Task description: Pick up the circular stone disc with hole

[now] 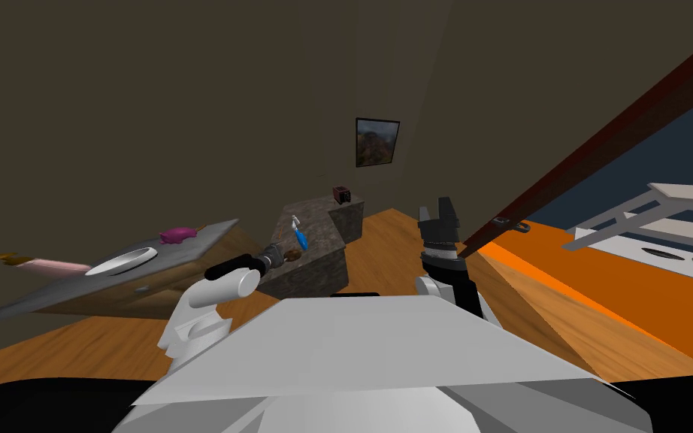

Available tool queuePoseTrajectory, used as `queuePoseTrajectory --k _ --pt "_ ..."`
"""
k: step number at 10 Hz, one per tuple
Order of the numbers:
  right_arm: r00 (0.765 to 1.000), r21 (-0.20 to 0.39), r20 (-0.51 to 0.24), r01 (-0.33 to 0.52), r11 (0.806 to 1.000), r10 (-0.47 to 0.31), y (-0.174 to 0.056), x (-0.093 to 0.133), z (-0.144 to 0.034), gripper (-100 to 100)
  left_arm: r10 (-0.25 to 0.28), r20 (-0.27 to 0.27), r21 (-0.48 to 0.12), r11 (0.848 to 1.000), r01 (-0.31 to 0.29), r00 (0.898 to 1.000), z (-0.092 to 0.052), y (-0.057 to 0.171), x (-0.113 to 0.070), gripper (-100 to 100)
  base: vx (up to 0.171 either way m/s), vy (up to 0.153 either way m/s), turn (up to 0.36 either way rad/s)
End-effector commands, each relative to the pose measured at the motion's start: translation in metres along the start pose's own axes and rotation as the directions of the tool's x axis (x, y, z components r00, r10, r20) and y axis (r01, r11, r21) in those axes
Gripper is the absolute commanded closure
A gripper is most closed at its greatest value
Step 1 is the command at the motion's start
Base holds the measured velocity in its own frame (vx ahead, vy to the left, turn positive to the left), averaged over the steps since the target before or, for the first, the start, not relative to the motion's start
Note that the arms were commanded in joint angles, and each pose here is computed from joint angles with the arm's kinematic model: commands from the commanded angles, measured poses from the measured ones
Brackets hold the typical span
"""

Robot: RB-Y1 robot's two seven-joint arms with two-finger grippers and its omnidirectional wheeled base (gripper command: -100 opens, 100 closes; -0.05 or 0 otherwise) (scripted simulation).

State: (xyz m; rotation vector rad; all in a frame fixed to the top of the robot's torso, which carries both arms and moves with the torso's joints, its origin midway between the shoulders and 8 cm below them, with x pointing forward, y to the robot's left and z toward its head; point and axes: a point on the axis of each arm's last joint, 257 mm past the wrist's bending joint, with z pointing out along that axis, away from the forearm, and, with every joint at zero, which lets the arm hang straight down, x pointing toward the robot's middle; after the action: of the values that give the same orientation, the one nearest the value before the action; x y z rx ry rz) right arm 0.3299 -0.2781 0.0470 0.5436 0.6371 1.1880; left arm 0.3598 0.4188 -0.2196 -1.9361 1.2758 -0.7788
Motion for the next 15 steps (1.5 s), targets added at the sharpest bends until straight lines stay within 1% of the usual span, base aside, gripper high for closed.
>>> queuePoseTrajectory --k 1,2,3,4,5,6,7,8,9,10,11,12,13,14,15 --pt "1.0 0.0 0.0 0.0 1.0 0.0 0.0 0.0 0.0 0 -0.009 0.011 -0.044 0.999 0.009 1.0 0.0 0.009 -0.005 -100 0.026 -0.019 -0.025" --pt "1.0 0.0 0.0 0.0 1.0 0.0 0.0 0.0 0.0 0 -0.009 0.013 -0.052 0.999 0.009 1.0 0.0 0.011 -0.005 -100 0.01 -0.011 0.0" --pt "1.0 0.0 0.0 0.0 1.0 0.0 0.0 0.0 0.0 0 -0.024 0.02 -0.083 0.996 0.026 0.999 0.0 0.015 -0.011 -100 0.019 -0.02 -0.043" --pt "1.0 0.0 0.0 0.0 1.0 0.0 0.0 0.0 0.0 0 -0.024 0.025 -0.101 0.994 0.026 0.999 -0.001 0.02 -0.012 -100 0.022 -0.018 -0.025" --pt "1.0 0.0 0.0 0.0 1.0 0.0 0.0 0.0 0.0 0 -0.039 0.03 -0.123 0.991 0.042 0.999 -0.001 0.021 -0.017 -100 0.029 -0.018 -0.05" --pt "1.0 0.0 0.0 0.0 1.0 0.0 0.0 0.0 0.0 0 -0.038 0.036 -0.147 0.988 0.043 0.999 -0.002 0.027 -0.018 -100 0.028 -0.014 -0.024" --pt "1.0 0.0 0.0 0.0 1.0 0.0 0.0 0.0 0.0 0 -0.051 0.04 -0.163 0.985 0.057 0.998 -0.002 0.026 -0.023 -100 0.031 -0.023 -0.047" --pt "1.0 0.0 0.0 0.0 1.0 0.0 0.0 0.0 0.0 0 -0.05 0.048 -0.19 0.98 0.058 0.998 -0.003 0.033 -0.025 -100 0.024 -0.018 -0.024" --pt "1.0 0.0 0.0 0.0 1.0 0.0 0.0 0.0 0.0 0 -0.061 0.053 -0.208 0.976 0.071 0.997 -0.004 0.033 -0.029 -100 0.029 -0.016 -0.052" --pt "1.0 0.0 0.0 0.0 1.0 0.0 0.0 0.0 0.0 0 -0.06 0.059 -0.231 0.97 0.072 0.996 -0.006 0.039 -0.03 -100 0.023 -0.013 -0.026" --pt "1.0 0.0 0.0 0.0 1.0 0.0 0.0 0.0 0.0 0 -0.069 0.065 -0.251 0.964 0.083 0.995 -0.007 0.039 -0.035 -100 0.022 -0.017 -0.043" --pt "1.0 0.0 0.0 0.0 1.0 0.0 0.0 0.0 0.0 0 -0.067 0.07 -0.267 0.96 0.084 0.995 -0.008 0.044 -0.036 -100 0.02 -0.015 -0.025" --pt "1.0 0.0 0.0 0.0 1.0 0.0 0.0 0.0 0.0 0 -0.074 0.077 -0.29 0.953 0.093 0.994 -0.011 0.044 -0.041 -100 0.027 -0.02 -0.04" --pt "1.0 0.0 0.0 0.0 1.0 0.0 0.0 0.0 0.0 0 -0.073 0.08 -0.3 0.949 0.094 0.994 -0.011 0.047 -0.041 -100 0.024 -0.014 -0.027" --pt "1.0 0.0 0.0 0.0 1.0 0.0 0.0 0.0 0.0 0 -0.076 0.09 -0.328 0.939 0.102 0.993 -0.015 0.049 -0.046 -100 0.024 -0.015 -0.044"
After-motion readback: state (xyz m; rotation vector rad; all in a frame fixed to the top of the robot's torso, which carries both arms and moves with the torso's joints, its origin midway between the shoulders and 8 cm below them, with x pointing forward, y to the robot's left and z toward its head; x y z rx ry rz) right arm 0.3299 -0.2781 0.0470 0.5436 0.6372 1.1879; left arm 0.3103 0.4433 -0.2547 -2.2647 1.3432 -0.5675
